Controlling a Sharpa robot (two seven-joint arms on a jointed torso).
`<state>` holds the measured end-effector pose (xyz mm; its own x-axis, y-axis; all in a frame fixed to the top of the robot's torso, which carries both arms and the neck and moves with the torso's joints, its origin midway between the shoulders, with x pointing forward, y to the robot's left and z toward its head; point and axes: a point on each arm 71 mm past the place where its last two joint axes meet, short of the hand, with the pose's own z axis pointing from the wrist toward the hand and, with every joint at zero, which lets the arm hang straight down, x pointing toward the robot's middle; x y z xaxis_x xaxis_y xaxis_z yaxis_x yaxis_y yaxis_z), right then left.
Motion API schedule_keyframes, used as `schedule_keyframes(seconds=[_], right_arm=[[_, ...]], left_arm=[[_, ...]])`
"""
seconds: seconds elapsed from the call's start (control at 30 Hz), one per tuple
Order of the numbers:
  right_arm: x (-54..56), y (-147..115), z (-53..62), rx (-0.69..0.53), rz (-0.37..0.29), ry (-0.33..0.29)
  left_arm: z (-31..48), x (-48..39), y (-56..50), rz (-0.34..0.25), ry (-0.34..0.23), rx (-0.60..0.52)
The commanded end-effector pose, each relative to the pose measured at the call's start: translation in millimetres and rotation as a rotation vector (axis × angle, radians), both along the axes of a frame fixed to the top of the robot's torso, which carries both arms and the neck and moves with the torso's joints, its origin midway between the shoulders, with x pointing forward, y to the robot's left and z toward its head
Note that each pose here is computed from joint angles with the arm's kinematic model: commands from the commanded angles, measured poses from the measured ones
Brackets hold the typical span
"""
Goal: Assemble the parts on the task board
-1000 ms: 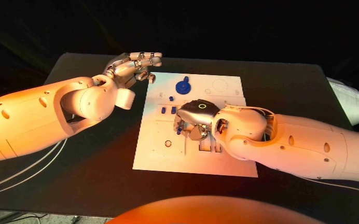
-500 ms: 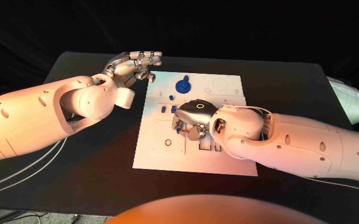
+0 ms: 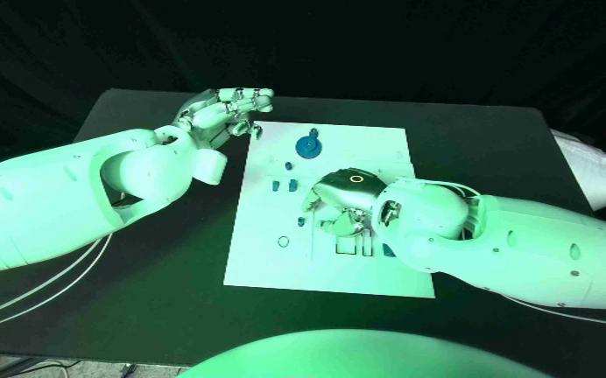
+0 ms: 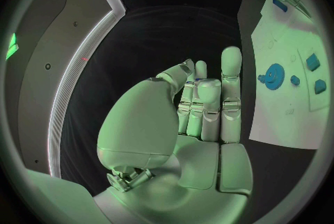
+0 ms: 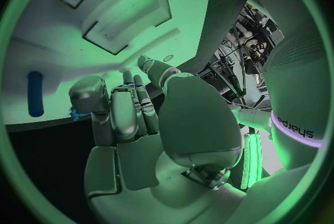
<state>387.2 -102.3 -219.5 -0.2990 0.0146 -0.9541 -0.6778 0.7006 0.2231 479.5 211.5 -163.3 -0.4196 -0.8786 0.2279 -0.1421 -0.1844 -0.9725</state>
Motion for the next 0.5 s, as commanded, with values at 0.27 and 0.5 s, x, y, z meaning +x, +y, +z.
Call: schedule_keyframes(seconds=[0.27, 0.5], right_arm=[[16.2, -63, 46.3, 0.019, -0.156, -0.043], [24.4, -92, 52.3, -0.060, -0.224, -0.104]], left_arm=[[0.2, -0.3, -1.2, -0.024, -0.002, -0.002], [-0.1, -0.3, -3.5, -0.031, -0.001, -0.004]])
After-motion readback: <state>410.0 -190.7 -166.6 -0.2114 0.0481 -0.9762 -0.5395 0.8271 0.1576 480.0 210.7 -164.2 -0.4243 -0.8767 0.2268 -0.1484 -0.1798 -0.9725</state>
